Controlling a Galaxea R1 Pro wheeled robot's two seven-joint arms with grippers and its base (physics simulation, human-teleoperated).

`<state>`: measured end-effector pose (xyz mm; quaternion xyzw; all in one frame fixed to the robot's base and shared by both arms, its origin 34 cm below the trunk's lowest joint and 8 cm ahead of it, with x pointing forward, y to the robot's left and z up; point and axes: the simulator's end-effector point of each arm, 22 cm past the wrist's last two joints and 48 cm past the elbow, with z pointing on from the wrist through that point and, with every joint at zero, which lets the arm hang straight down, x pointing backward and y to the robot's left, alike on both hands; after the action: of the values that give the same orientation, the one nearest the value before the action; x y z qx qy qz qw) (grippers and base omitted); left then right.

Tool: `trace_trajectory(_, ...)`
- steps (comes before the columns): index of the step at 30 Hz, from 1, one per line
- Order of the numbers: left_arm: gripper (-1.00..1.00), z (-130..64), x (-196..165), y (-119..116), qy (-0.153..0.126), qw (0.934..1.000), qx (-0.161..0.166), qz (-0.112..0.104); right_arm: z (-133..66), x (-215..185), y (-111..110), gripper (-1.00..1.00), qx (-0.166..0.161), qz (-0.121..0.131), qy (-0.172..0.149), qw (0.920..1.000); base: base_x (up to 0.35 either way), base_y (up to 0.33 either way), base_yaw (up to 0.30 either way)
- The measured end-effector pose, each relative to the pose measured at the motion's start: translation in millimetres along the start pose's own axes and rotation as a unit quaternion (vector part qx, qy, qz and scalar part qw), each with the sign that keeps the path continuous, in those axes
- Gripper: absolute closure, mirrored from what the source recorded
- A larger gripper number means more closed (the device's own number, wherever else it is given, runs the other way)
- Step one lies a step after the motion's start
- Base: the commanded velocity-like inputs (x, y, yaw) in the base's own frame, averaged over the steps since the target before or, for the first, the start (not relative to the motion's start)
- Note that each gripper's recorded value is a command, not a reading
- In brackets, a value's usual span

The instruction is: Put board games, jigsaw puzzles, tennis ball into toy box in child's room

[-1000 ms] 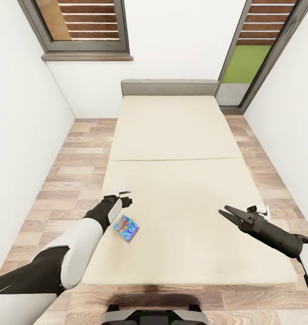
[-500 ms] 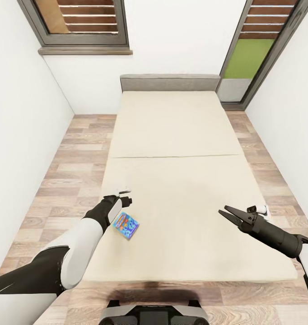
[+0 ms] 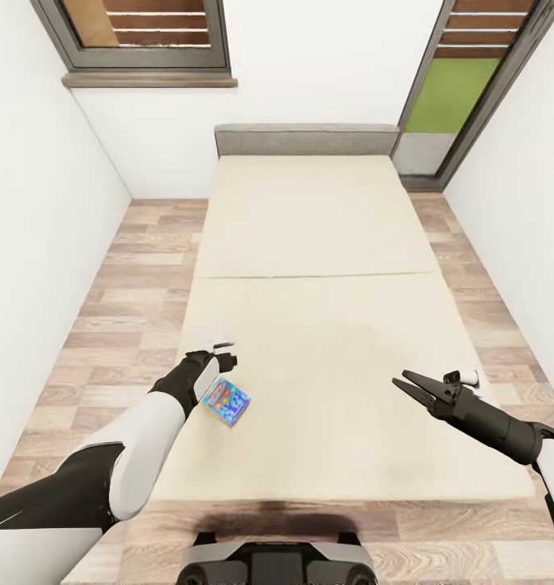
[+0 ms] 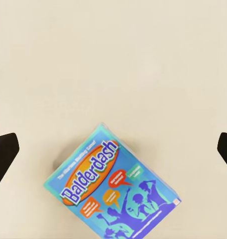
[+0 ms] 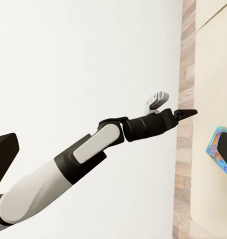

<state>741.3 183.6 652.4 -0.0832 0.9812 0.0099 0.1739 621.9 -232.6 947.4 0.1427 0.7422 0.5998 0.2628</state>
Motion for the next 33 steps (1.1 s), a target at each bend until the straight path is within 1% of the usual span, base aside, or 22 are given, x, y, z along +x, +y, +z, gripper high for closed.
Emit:
trace_trajectory(4,-1.00,-1.7,-16.1,1.1,-0.016,0.9999,-0.001,-0.004,0.4,1.1,-3.3,-1.00,0.002,0.003,0.001,1.0000,0.000,0.000,0.000)
trace_trajectory(9,-1.00,-1.7,-25.6,2.5,-0.024,0.9997,-0.001,-0.007,1.2,2.8,-7.3,-1.00,0.004,0.006,0.002,1.0000,0.000,0.000,0.000)
trace_trajectory(21,-1.00,6.8,-20.5,4.6,-0.020,0.9998,-0.003,-0.007,2.4,6.5,-16.9,-1.00,0.009,0.014,0.005,0.9998,0.000,0.000,0.000)
trace_trajectory(33,-1.00,16.4,-11.2,5.1,-0.014,0.9999,-0.004,-0.006,2.8,10.4,-32.9,-1.00,0.030,0.022,0.008,0.9993,0.000,0.000,0.000)
